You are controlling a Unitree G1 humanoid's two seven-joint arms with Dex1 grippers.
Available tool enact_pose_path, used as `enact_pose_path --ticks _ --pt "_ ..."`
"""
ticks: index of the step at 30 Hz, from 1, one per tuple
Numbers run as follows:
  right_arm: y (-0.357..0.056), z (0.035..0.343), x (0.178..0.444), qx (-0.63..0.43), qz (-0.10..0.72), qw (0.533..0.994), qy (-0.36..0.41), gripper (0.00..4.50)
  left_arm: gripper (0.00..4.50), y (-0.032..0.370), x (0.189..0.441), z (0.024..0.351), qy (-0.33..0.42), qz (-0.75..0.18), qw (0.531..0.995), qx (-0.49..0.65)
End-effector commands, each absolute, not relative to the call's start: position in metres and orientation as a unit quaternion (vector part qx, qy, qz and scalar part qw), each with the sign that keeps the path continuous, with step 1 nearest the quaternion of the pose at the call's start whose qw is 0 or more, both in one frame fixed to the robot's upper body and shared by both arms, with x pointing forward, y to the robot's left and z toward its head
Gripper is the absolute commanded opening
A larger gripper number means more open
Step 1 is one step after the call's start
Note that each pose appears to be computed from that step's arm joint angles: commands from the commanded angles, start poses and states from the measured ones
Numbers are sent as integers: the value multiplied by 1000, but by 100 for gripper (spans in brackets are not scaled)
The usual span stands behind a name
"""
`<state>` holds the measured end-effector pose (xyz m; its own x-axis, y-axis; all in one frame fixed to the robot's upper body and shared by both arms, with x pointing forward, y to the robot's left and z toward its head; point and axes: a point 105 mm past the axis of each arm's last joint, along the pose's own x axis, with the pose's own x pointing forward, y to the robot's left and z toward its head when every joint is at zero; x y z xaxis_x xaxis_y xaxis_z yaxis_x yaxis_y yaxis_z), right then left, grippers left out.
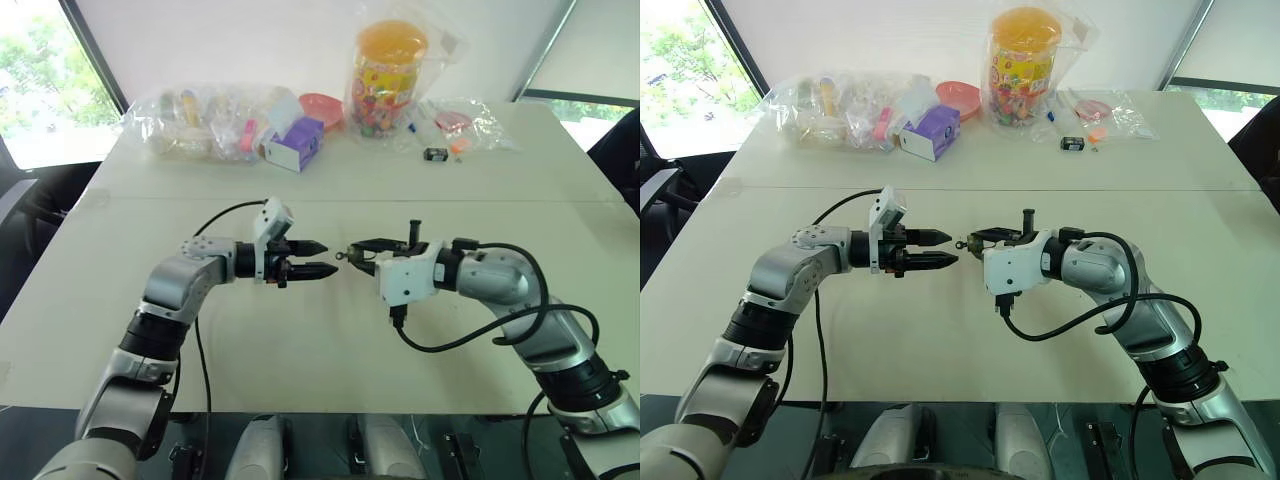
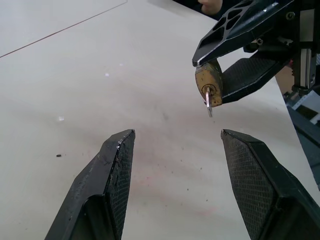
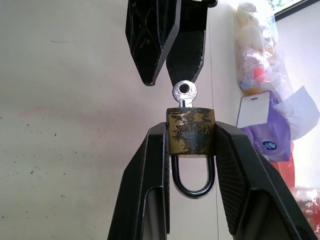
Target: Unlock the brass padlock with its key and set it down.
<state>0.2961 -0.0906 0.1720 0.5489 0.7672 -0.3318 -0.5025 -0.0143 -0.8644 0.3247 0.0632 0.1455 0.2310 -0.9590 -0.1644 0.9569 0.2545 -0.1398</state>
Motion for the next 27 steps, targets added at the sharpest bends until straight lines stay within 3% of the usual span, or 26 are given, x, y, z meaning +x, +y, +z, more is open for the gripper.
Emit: enact_pose_path --ticks 1,6,9,13,22,27 --pt "-85 188 291 -552 454 681 -156 68 282 62 329 169 71 -614 786 -14" --pt "-86 188 291 -553 455 681 -155 68 282 61 329 170 72 -616 784 -17" --pt "-85 188 290 -553 455 681 -155 68 196 60 329 168 72 -618 783 -13" --pt "-86 188 290 -553 455 681 -154 68 8 57 324 164 77 -628 774 3" --pt "-86 189 290 -554 455 680 -154 68 3 52 318 158 84 -637 766 30" --pt "-86 189 290 -554 454 680 -154 68 3 50 320 156 46 -630 770 87"
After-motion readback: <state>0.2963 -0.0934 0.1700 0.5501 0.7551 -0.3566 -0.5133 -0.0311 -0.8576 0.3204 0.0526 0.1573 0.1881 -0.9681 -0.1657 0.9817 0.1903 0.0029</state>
